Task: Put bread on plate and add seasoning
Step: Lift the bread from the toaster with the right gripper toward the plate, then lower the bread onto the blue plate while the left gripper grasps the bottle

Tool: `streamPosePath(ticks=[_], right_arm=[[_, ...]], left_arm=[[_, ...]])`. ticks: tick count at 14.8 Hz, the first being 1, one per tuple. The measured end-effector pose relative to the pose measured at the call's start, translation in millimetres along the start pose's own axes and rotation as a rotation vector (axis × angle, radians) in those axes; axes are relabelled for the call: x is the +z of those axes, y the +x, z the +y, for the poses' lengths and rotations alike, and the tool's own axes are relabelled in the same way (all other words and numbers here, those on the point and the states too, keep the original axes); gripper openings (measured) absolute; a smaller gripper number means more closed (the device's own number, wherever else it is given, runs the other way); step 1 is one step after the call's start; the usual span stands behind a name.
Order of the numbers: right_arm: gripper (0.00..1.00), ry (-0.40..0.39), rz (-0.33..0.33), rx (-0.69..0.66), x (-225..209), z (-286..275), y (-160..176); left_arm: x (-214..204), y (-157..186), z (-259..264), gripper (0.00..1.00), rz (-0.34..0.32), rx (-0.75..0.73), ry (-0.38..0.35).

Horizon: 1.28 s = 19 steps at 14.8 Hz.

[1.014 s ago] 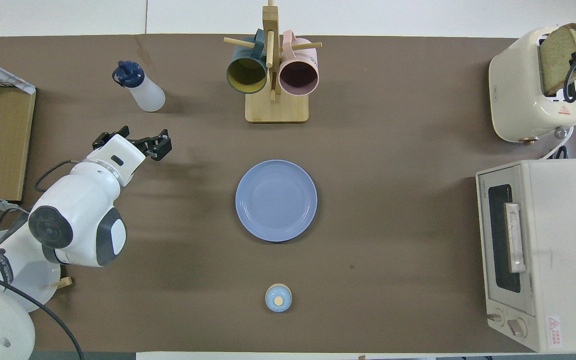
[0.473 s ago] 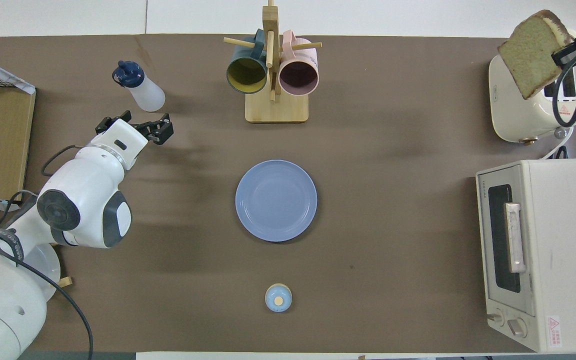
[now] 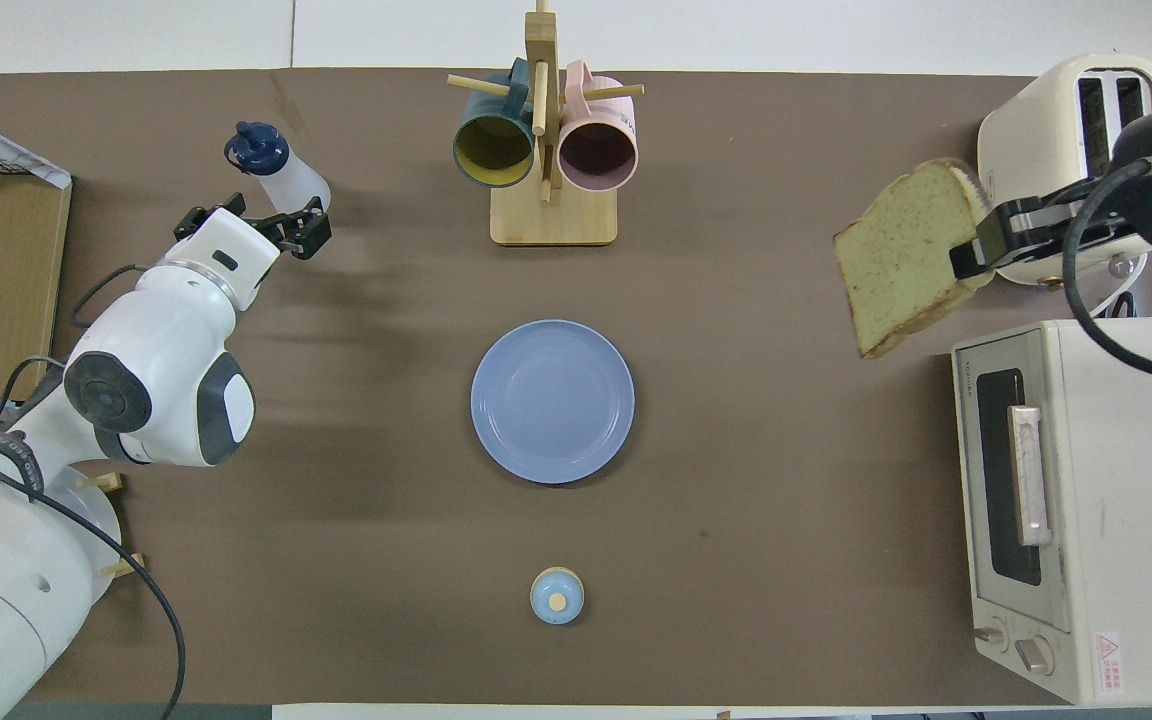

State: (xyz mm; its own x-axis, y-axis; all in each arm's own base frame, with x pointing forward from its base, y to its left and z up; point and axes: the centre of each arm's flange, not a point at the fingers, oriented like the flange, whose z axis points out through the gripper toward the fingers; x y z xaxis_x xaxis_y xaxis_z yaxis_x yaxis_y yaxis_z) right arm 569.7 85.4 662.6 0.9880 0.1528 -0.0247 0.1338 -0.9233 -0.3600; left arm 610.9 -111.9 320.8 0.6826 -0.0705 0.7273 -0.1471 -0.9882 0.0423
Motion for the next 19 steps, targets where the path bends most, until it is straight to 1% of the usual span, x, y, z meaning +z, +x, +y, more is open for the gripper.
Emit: streamPosePath(ticks=[2,3,6,7,8,10,12,14,16,17,19], right_arm=[[0.07,0.098,-0.013,0.036,32.8,-15.4,-11.5],[0.07,0.135,-0.017,0.044,50.3,-22.7,-18.0],[0.07,0.194,-0.013,0.062,105.2,-56.2,-45.7],[0.07,0.215,0.009,0.084,122.7,-70.4,-55.7],[0.07,0.23,0.047,0.098,140.1,-84.7,-65.4],[0.07,0.236,0.116,0.117,170.5,-111.7,-84.7],[0.07,0.246,0.156,0.138,184.5,-129.3,-97.3],[0.07,0.318,0.233,0.173,192.8,-140.8,-98.4],[0.07,0.359,0.313,0.198,221.7,-158.0,-98.4],[0.07,0.364,0.338,0.207,244.4,-169.3,-98.4],[0.07,0.359,0.346,0.227,295.4,-188.1,-99.5]], left_arm=[[9.0,3.1,0.3,1.0,0.004,0.0,-0.001],[12.1,5.3,1.1,1.0,0.008,0.0,-0.002],[17.0,13.5,2.1,1.0,0.024,0.001,-0.003],[17.4,16.4,2.2,1.0,0.03,0.001,-0.004],[18.0,19.5,2.4,1.0,0.035,0.001,-0.004],[20.0,22.7,2.4,1.0,0.041,0.0,-0.004],[23.6,22.0,2.0,1.0,0.039,0.0,-0.004],[28.6,19.2,1.7,1.0,0.034,0.0,-0.003],[32.4,17.8,1.4,1.0,0.031,0.0,-0.003],[33.7,17.0,1.3,1.0,0.029,-0.001,-0.003],[35.2,16.3,0.9,1.0,0.028,-0.001,-0.002]])
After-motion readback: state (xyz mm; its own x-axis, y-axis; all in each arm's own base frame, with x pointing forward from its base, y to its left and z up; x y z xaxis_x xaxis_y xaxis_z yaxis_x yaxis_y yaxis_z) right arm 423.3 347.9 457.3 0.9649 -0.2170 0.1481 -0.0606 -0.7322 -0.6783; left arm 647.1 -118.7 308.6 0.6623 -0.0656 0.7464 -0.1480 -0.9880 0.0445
